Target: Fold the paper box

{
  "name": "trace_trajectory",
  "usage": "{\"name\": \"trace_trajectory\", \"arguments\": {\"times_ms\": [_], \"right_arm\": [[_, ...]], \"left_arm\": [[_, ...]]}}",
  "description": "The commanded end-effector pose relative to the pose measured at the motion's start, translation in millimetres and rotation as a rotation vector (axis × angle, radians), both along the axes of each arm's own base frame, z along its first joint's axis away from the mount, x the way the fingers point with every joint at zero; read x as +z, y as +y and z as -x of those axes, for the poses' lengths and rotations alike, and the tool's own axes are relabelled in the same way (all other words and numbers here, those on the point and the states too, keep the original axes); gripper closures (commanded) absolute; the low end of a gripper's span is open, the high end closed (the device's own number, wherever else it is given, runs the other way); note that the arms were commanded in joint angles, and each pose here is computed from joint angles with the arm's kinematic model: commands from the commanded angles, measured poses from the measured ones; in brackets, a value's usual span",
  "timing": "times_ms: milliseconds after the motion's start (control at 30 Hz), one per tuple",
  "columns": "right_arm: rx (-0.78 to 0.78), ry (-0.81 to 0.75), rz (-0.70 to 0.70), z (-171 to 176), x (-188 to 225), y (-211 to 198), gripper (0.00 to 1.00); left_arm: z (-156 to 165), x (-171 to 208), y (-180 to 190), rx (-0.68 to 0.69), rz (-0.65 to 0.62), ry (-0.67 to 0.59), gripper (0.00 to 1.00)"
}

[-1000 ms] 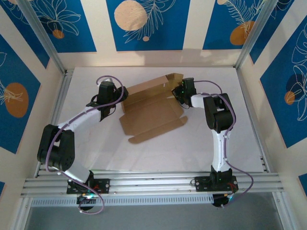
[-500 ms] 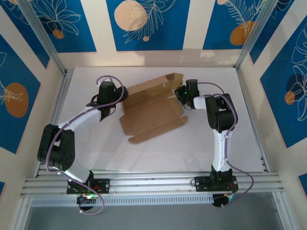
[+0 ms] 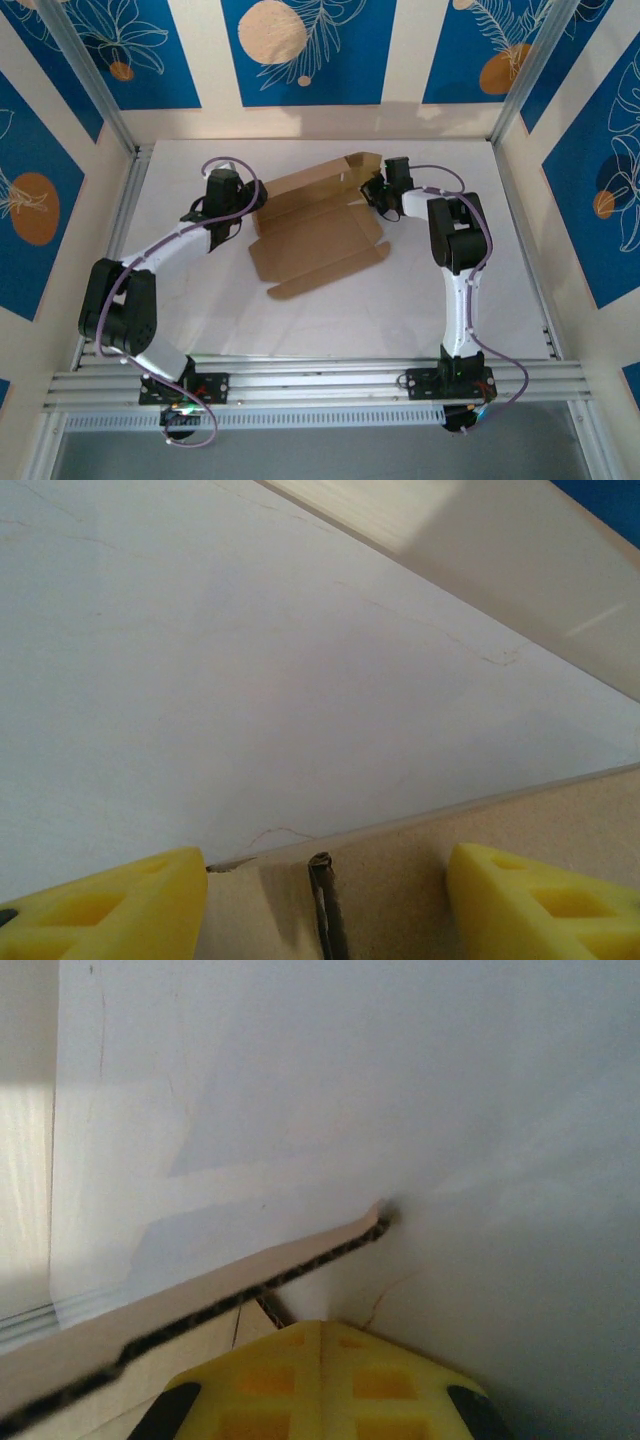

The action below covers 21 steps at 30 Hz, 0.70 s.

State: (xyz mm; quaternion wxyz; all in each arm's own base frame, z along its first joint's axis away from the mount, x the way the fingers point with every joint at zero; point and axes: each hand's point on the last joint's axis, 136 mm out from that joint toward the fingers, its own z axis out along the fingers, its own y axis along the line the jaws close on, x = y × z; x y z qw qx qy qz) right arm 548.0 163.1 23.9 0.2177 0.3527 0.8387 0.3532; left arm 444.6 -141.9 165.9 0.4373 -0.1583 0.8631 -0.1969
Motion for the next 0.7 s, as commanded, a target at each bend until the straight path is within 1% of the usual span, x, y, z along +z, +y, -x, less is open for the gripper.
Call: {"name": "trace_trajectory", "arguments": {"times_ms": [0,200,300,433,667], "right_arm": [[0.104,0.008,-0.096,9.9,-6.5,26.1,0.97],[0.152,-0.094,-0.212,4.1,20.6,37.8,0.97],[0.184,-0.118,-0.227,5.2,31.4,42.1,0.97],[0.232,-0.116,-0.229,9.9,30.7,49.6,0.97],[0.268,-0.117,-0.267,18.8,21.2,62.6,0.97]], "left_arm": [[12.7,-34.3,-3.2,-0.041,-0.056,0.118,0.35],[12.9,-35.5,-3.3,-0.043,-0.057,0.121,0.35],[12.9,-35.2,-2.8,-0.041,-0.060,0.120,0.35],[12.6,-35.6,-3.5,-0.042,-0.057,0.121,0.35],[12.9,-36.5,-3.2,-0.041,-0.058,0.124,0.36]]}}
